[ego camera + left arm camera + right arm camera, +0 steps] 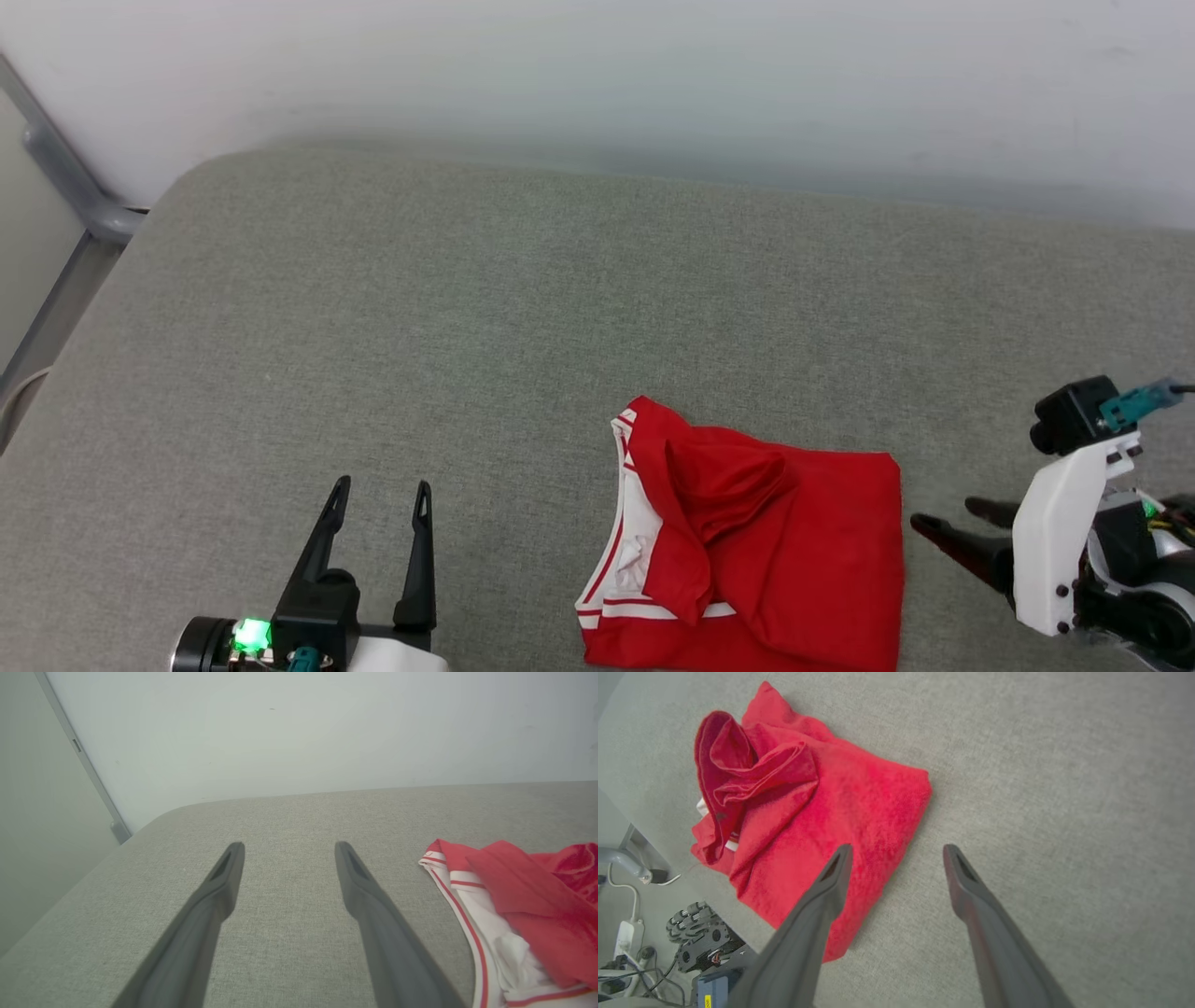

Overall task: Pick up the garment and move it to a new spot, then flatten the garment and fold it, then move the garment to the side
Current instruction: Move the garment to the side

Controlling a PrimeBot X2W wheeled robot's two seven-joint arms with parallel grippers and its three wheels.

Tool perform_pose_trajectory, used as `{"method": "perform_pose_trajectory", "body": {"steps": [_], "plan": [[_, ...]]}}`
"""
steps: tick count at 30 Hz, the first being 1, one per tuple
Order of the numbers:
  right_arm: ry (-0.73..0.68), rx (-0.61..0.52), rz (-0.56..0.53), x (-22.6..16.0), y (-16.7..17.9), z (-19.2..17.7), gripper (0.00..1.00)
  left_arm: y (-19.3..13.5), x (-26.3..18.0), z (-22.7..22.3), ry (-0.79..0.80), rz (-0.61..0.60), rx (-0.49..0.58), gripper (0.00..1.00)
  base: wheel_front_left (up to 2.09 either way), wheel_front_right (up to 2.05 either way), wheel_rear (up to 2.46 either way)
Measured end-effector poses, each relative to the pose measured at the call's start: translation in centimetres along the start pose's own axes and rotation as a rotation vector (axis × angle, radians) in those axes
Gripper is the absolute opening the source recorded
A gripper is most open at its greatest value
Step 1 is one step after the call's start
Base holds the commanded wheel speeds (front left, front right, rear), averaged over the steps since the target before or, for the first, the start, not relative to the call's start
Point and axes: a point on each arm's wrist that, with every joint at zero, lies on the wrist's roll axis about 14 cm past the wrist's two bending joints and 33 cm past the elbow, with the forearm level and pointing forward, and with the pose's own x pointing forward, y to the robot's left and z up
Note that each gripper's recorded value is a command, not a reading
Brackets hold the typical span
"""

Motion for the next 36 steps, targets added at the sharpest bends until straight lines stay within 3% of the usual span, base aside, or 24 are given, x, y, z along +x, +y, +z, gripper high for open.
{"method": "perform_pose_trajectory", "body": {"steps": [12,26,27,28,36], "plan": [[0.198,0.126,0.088,3.9,0.8,-5.3,1.0,0.4,1.3,-0.8,0.024,0.022,0.004,1.0,0.0,0.0,0.0],[0.285,0.118,0.138,7.3,1.6,-7.8,1.0,0.8,2.1,-1.7,0.056,0.037,0.007,1.0,0.0,0.0,0.0],[0.285,0.112,0.138,7.4,1.6,-7.9,0.23,0.9,2.1,-1.8,0.057,0.039,0.007,1.0,0.0,0.0,0.0],[0.282,0.111,0.138,7.4,1.6,-7.9,0.0,0.9,2.1,-1.8,0.058,0.04,0.007,1.0,0.0,0.0,0.0],[0.227,0.095,0.135,7.2,1.5,-7.5,0.0,0.9,2.1,-1.7,0.053,0.039,0.006,1.0,0.0,0.0,0.0]]}}
